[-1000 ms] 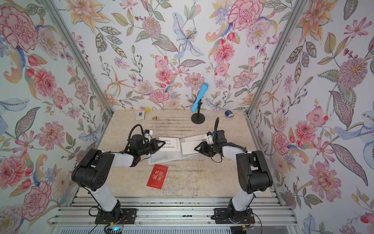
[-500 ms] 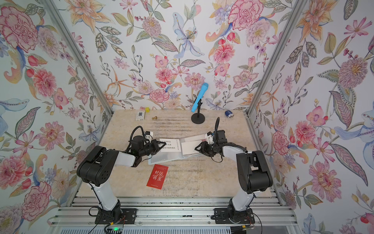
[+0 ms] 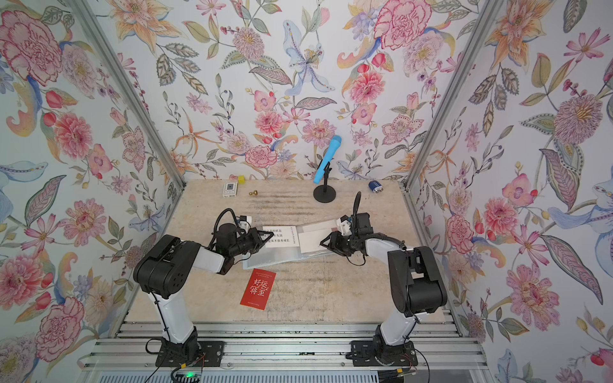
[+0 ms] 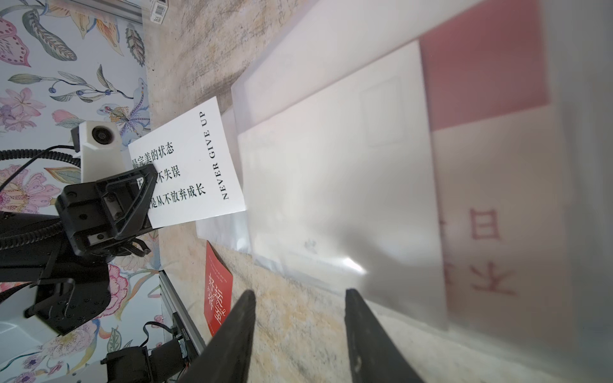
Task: Place the photos into the photo albums
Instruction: Insert the photo into the photo album.
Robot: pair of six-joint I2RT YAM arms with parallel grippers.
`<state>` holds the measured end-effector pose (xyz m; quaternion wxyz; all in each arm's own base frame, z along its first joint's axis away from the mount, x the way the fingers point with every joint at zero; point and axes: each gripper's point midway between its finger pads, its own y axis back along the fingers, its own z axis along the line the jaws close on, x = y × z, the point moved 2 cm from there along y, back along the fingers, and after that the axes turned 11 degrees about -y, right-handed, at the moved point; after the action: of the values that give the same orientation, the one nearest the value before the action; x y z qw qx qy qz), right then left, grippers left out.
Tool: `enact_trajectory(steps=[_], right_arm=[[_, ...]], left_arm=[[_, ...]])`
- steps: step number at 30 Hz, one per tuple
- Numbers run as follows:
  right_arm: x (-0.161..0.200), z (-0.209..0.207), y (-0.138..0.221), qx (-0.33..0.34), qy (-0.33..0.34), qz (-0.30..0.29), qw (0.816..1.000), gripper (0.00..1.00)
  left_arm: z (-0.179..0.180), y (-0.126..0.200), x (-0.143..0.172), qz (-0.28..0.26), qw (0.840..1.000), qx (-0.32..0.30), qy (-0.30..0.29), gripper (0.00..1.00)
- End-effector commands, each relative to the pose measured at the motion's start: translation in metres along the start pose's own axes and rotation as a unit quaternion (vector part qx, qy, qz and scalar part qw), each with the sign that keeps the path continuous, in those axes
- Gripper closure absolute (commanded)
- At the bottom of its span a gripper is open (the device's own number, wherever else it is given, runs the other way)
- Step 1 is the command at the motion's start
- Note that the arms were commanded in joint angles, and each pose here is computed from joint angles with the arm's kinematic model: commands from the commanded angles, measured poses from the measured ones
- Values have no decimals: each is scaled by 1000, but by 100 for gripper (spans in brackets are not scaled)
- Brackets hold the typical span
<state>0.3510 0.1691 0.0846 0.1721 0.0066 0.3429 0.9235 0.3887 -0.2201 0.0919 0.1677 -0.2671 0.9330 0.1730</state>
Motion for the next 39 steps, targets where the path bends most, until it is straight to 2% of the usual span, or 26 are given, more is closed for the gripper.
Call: enact_trajectory(steps=[1,10,19,23,26,39], right_arm=[[-6,0,-1,0,9,-6,1000,53],[-6,0,2,-1,9,-10,1000,53],[-6,0,2,-2,10,-9,1000,53],[-6,0,1,-2,9,-7,1000,53],[-7,0,1,-2,10,-7,1000,53],[-9,3,2,-4,12,-8,1000,53]], left_arm=[[-6,-2,6,-4,999,33,17,100],[2,-5,13,9,1000,10,14,100],[-9,9,-4,-9,1000,11,0,100],[-8,19,-10,-24,1000,13,5,100],[-1,19,-6,-16,1000,-3,5,100],[10,15,-3,-36,998,20,42,100]])
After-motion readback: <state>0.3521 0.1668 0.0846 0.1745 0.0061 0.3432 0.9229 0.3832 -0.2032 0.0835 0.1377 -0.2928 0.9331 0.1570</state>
